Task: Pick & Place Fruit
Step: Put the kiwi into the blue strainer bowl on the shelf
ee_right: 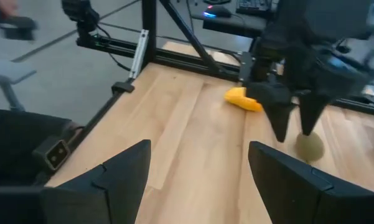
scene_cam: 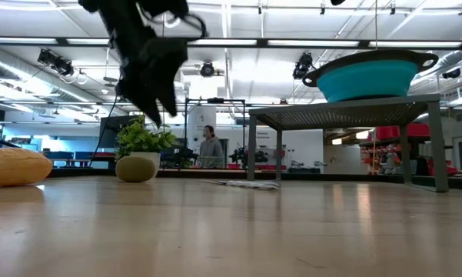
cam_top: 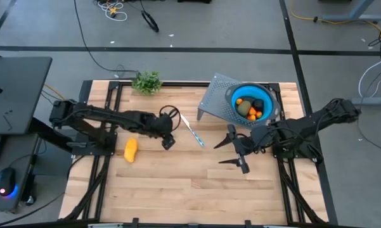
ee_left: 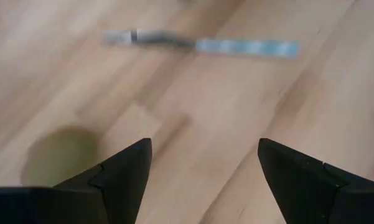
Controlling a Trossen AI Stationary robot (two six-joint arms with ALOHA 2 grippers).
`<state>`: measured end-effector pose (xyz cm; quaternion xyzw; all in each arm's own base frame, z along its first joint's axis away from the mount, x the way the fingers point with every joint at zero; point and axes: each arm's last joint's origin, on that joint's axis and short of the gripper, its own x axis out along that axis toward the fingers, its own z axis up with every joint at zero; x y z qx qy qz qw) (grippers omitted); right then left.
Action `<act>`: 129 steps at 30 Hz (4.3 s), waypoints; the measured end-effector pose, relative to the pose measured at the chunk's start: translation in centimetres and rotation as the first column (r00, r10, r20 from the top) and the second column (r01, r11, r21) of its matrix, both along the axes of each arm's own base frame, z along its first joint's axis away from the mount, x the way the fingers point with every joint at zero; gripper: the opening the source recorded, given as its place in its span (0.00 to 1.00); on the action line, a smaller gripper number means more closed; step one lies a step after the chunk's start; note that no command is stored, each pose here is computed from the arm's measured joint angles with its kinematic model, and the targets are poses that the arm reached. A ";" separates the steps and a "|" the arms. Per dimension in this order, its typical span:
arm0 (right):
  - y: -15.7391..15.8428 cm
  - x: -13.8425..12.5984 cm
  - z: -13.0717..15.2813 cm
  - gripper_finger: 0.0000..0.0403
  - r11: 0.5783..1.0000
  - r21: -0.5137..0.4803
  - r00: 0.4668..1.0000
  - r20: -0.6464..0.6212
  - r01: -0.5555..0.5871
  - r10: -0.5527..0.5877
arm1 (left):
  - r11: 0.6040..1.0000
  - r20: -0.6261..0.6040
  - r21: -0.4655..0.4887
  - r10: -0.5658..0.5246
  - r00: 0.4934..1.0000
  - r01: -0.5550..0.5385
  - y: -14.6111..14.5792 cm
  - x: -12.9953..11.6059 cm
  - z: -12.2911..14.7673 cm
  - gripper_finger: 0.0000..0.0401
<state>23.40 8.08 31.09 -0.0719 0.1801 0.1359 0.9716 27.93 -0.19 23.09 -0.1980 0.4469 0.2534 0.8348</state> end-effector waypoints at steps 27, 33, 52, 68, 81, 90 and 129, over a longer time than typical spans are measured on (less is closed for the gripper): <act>0.6 -0.5 -0.7 0.69 0.999 -0.032 0.997 -0.068 0.019 -0.021 | 0.993 -0.216 -0.112 0.022 0.976 -0.048 8.0 -4.3 -5.0 0.91; 0.6 -0.5 -0.7 0.69 0.999 -0.050 0.998 -0.067 0.011 -0.014 | 0.999 -0.244 -0.023 0.041 0.969 -0.048 8.2 -4.4 -5.3 0.92; 0.3 -0.8 -1.3 0.69 0.976 -0.208 0.993 -0.108 -0.063 0.041 | 0.989 -0.214 0.076 -0.105 0.971 0.123 8.1 -3.5 -4.9 0.92; 0.2 -0.9 -1.5 0.69 0.962 -0.267 0.993 -0.112 -0.057 0.028 | 0.992 -0.158 0.051 -0.109 0.981 0.118 8.0 -3.4 -5.6 0.92; 0.2 -0.8 -1.4 0.69 0.960 -0.272 0.994 -0.103 -0.057 0.030 | 1.000 -0.180 0.003 0.016 0.984 -0.015 7.5 -5.0 -8.1 0.92; 0.2 -0.8 -1.4 0.69 0.963 -0.263 0.994 -0.105 -0.053 0.026 | 0.998 -0.171 -0.054 -0.044 0.984 0.035 7.2 -5.0 -8.1 0.92; 0.2 -0.8 -1.2 0.69 0.960 -0.275 0.996 -0.084 -0.057 0.035 | 0.982 -0.059 -0.170 -0.097 0.994 0.085 4.3 -3.2 -5.8 0.59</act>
